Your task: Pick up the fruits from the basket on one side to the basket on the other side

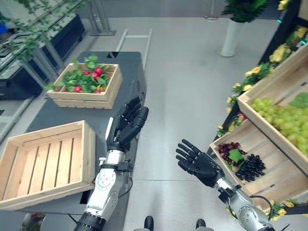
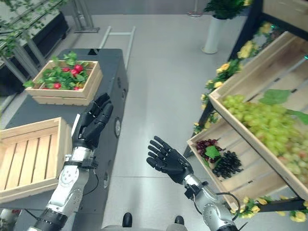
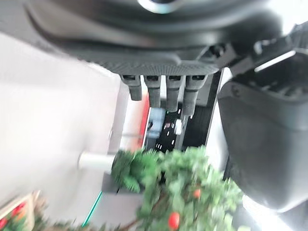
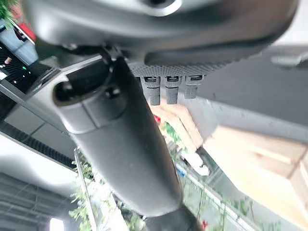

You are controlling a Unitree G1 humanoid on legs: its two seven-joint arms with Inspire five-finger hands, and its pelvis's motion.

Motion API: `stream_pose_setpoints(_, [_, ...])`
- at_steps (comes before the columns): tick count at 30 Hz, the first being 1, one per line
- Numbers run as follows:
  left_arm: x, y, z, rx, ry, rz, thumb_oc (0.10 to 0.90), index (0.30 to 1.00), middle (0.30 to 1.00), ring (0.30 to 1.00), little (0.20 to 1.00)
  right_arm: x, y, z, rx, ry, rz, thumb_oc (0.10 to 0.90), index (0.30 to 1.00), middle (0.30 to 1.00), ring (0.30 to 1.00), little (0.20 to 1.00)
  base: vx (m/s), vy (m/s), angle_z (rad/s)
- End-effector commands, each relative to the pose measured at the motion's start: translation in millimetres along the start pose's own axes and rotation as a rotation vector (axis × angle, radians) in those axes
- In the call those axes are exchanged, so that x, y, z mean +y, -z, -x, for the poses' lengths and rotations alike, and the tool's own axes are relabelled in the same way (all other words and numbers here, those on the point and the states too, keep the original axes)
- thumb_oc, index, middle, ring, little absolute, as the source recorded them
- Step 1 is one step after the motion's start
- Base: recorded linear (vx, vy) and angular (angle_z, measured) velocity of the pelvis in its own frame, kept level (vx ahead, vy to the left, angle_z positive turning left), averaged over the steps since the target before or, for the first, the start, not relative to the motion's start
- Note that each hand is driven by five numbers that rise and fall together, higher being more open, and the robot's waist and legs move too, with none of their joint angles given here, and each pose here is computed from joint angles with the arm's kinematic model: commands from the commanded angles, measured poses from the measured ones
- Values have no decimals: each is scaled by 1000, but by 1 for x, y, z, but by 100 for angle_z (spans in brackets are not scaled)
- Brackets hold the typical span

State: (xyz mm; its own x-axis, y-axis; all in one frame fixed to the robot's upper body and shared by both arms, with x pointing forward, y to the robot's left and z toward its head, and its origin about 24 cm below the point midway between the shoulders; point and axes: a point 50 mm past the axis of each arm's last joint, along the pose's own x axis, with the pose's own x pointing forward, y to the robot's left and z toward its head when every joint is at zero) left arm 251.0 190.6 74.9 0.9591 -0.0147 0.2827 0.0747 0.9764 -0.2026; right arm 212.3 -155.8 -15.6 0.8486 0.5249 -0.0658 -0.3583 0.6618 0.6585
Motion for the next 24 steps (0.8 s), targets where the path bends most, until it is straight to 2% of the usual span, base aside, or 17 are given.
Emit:
stream_pose_setpoints(1, [-15,-36,-14,-180,159,4,800,900,900,900,900,18,-42,-11,-224,-111,64,800,900,900,900,900,-133,200,-15])
stream_pose_setpoints(5, [-14,-28,-18,-121,179,34,800,900,900,900,900,19,-38,-9,-238,-109,61,800,900,900,900,900,-129,118,-3])
stream_pose_setpoints(9, [-19,-2,-16,56,240,78,800,900,900,900,900,15,-23,-13,-108,-71,127,800,900,900,900,900,-145,-93,-4])
stream_pose_setpoints(12, [-24,21,-7,199,326,74,800,900,900,900,900,-1,-8,-7,31,-17,202,800,900,900,900,900,-117,-232,-16])
stream_pose_setpoints(13, [-27,40,2,329,401,80,800,900,900,900,900,-14,-2,-2,117,45,269,800,900,900,900,900,-107,-255,-21])
stream_pose_setpoints(17, [-13,89,30,594,398,156,800,900,900,900,900,-43,19,13,291,211,362,800,900,900,900,900,-14,-177,-12])
stream_pose_setpoints(18, [-5,107,43,690,351,112,800,900,900,900,900,-52,28,18,362,261,455,800,900,900,900,900,43,-105,-13])
stream_pose_setpoints(20, [1,120,54,747,343,87,800,900,900,900,900,-59,38,23,417,303,495,800,900,900,900,900,23,-68,-9])
stream_pose_setpoints(24, [25,155,95,1015,289,-232,800,900,900,900,900,-85,74,57,661,479,517,800,900,900,900,900,0,-36,0])
